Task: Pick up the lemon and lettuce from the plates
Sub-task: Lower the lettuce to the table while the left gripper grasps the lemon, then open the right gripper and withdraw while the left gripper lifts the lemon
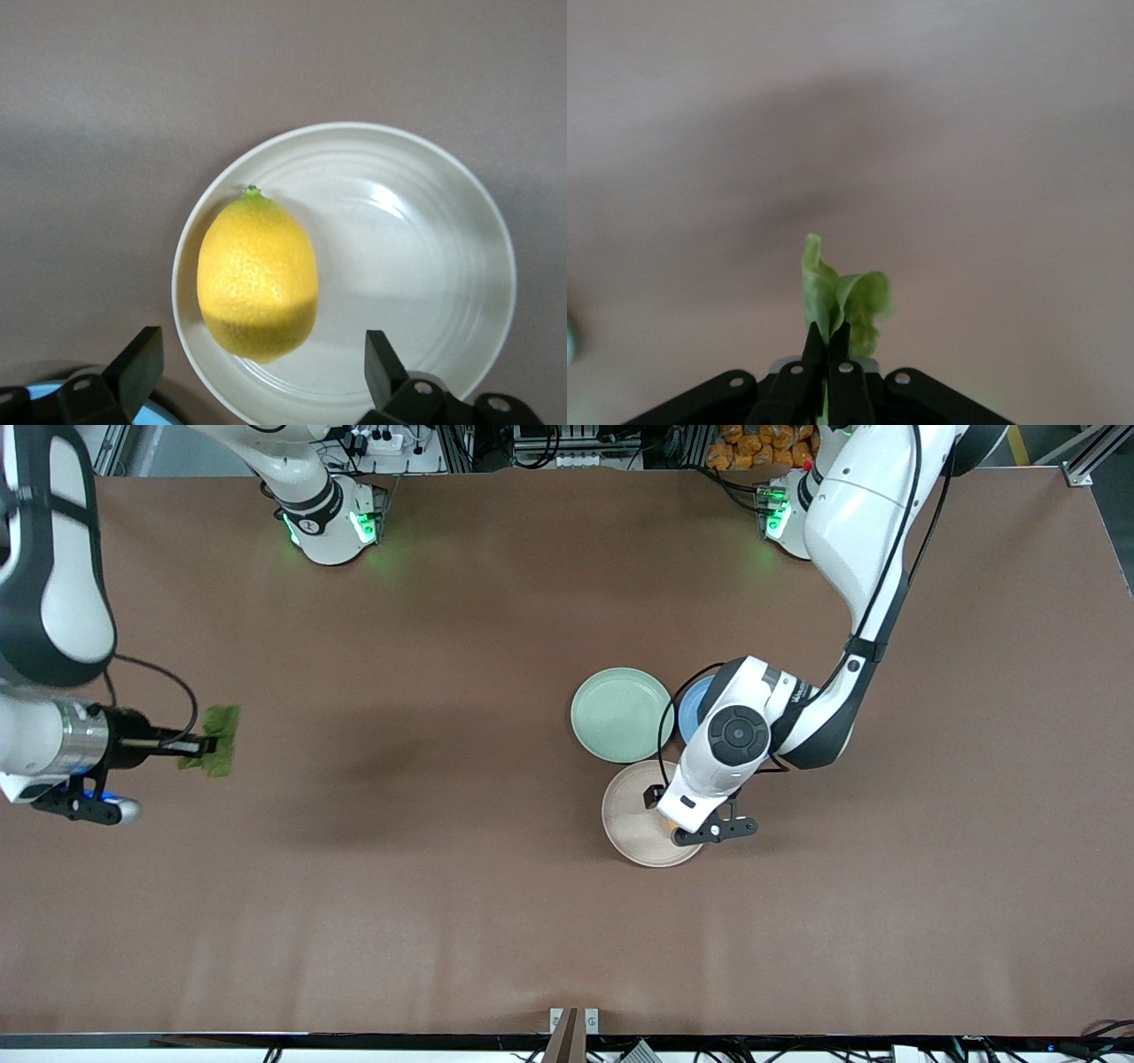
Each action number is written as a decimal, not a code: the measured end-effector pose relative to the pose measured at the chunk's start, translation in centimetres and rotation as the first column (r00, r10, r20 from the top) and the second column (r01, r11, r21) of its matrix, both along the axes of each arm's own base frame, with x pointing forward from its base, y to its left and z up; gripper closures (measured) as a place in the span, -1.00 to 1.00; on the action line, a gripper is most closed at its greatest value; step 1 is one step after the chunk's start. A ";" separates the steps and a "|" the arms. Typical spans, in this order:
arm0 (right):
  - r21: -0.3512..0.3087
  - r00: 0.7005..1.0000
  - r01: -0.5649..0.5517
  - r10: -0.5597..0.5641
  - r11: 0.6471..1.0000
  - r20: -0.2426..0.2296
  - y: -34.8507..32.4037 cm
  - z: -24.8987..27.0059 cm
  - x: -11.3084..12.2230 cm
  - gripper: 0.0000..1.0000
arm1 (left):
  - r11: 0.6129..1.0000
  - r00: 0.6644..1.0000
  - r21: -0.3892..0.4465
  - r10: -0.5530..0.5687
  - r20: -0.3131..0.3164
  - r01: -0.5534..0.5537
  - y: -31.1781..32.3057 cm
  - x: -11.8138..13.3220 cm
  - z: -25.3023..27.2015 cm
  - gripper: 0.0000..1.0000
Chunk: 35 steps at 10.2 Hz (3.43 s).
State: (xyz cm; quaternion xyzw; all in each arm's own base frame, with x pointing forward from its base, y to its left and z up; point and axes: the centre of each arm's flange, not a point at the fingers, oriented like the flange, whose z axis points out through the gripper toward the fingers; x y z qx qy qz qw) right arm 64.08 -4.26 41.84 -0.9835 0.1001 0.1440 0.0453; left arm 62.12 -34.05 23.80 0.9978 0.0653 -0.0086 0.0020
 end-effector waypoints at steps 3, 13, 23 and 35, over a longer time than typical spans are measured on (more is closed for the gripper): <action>-0.029 0.997 0.012 -0.010 1.000 0.077 -1.1 -10.2 0.4 0.93 | 0.997 0.999 0.058 -0.042 0.008 0.042 0.5 0.0 -2.1 -1.00; -0.091 0.960 -0.175 0.191 0.980 0.206 9.0 -19.8 0.0 0.46 | 0.990 0.988 0.006 0.140 0.069 -0.141 0.2 0.8 -3.4 -0.33; -0.135 0.937 -0.151 0.185 0.979 0.296 7.4 -0.2 1.1 -1.00 | 0.990 0.981 0.005 0.136 0.140 -0.138 4.0 3.3 9.3 -0.33; -0.097 0.910 -0.168 0.192 0.981 0.367 6.9 23.2 -6.7 -1.00 | 0.999 0.996 0.018 -0.035 0.080 0.033 28.6 -1.4 8.5 -0.33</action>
